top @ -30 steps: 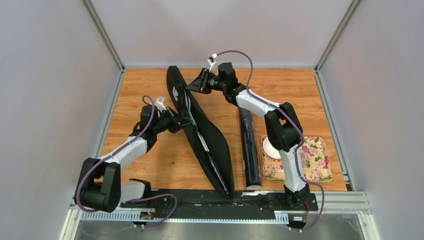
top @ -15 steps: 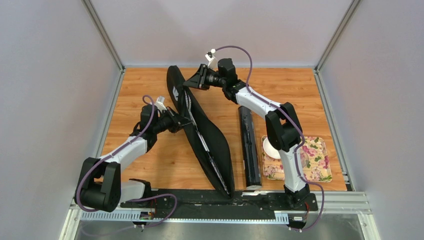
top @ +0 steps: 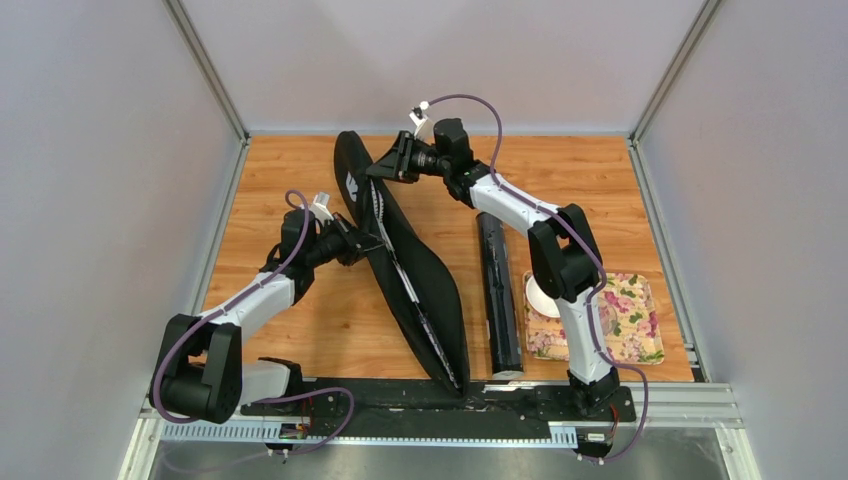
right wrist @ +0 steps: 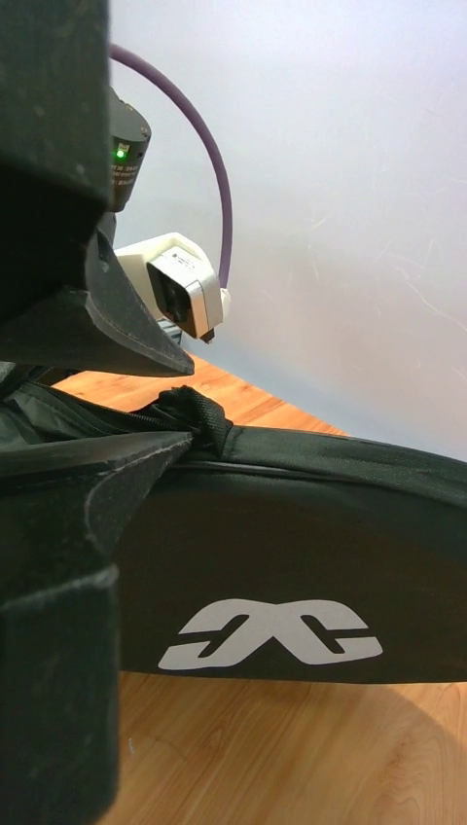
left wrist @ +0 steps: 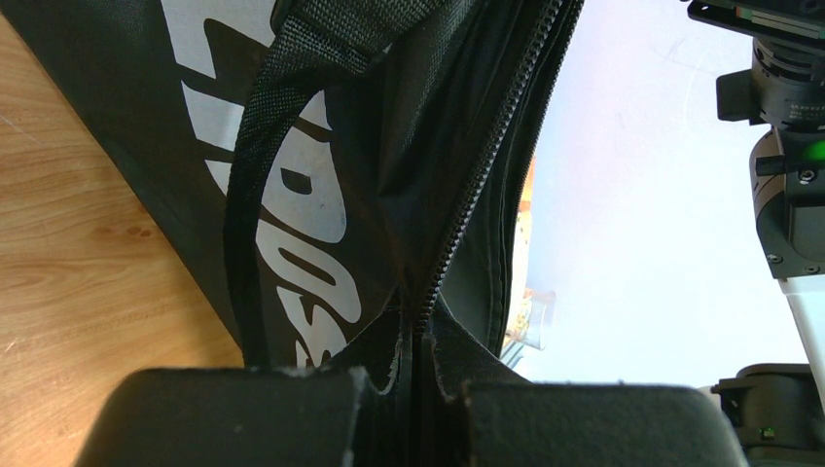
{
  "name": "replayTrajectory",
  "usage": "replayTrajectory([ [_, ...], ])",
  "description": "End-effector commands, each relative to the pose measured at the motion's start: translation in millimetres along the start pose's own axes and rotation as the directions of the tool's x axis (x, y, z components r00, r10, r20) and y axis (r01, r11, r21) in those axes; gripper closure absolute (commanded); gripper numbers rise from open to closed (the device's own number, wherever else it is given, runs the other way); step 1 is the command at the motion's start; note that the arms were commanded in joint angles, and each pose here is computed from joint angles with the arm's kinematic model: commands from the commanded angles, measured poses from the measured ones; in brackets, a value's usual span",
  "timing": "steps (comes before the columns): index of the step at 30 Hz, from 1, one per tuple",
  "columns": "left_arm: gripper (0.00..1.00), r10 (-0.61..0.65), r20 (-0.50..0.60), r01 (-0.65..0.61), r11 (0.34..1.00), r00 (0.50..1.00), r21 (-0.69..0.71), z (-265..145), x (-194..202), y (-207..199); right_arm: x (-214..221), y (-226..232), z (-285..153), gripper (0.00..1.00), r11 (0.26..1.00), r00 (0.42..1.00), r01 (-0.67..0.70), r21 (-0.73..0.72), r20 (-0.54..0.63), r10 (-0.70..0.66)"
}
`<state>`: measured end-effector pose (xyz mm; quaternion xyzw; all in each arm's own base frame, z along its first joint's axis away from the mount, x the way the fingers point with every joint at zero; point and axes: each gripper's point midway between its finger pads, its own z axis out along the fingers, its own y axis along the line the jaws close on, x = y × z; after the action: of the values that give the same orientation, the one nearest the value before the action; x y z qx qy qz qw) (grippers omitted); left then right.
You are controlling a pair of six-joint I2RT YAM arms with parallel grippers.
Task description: Pack up the badminton gear
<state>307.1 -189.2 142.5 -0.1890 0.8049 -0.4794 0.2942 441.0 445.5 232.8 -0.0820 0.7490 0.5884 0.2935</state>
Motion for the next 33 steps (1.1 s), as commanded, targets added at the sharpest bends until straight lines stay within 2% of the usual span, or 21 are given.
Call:
replayTrajectory([
  [1, 1.0, 0.024, -0.005, -0.024, 0.997, 1.0, 0.067, -1, -2, -20, -10, 12, 1, 0.65, 0.998, 0.998, 0.062, 0.006, 0.022, -0.062],
  [7, 1.0, 0.023, -0.004, -0.023, 0.997, 1.0, 0.072, -1, -3, -20, -8, 8, 3, 0.66, 0.998, 0.998, 0.056, 0.01, 0.018, -0.056],
  [11, 1.0, 0.024, -0.003, -0.023, 0.997, 1.0, 0.07, -1, -3, -20, -7, 5, 5, 0.8, 0.998, 0.998, 0.054, 0.025, 0.024, -0.054],
  [14, 1.0, 0.024, -0.006, -0.023, 0.997, 1.0, 0.069, -1, -2, -20, -9, 4, 8, 0.85, 0.998, 0.998, 0.05, 0.027, 0.032, -0.051],
  [17, 1.0, 0.028, -0.008, -0.028, 0.997, 1.0, 0.068, -1, -1, -19, -11, 5, 11, 1.0, 0.999, 0.998, 0.049, 0.021, 0.033, -0.05],
  [24, 1.0, 0.087, 0.032, -0.087, 0.996, 0.996, 0.024, -6, -8, -16, -14, 10, 6, 1.0, 0.996, 0.995, 0.087, 0.037, 0.037, -0.088],
  [25, 0.86, 0.083, 0.025, -0.084, 0.997, 0.996, 0.001, -6, -7, -12, -13, 11, 5, 1.0, 0.995, 0.995, 0.096, 0.039, 0.029, -0.098],
  [27, 0.67, 0.105, 0.042, -0.103, 0.994, 0.994, -0.04, -8, -13, -9, -11, 15, 3, 1.0, 0.992, 0.992, 0.121, 0.031, 0.013, -0.122],
  [28, 0.52, 0.121, 0.049, -0.118, 0.992, 0.991, -0.053, -9, -16, -10, -10, 16, 1, 1.0, 0.992, 0.992, 0.127, 0.022, 0.002, -0.127],
  [29, 0.5, 0.166, 0.074, -0.162, 0.985, 0.983, -0.056, -11, -28, -20, -9, 18, 1, 1.0, 0.991, 0.991, 0.135, 0.016, -0.005, -0.135],
  [31, 0.48, 0.164, 0.092, -0.148, 0.976, 0.982, -0.161, -16, -39, -11, -6, 21, 1, 1.0, 0.989, 0.989, 0.149, -0.003, -0.024, -0.149],
  [32, 0.46, 0.179, 0.136, -0.153, 0.972, 0.974, -0.177, -19, -59, -24, -6, 20, 0, 1.0, 0.988, 0.988, 0.153, -0.002, -0.026, -0.153],
  [33, 0.44, 0.168, 0.165, -0.124, 0.961, 0.972, -0.247, -23, -68, -17, -6, 24, 0, 1.0, 0.987, 0.987, 0.16, -0.011, -0.028, -0.16],
])
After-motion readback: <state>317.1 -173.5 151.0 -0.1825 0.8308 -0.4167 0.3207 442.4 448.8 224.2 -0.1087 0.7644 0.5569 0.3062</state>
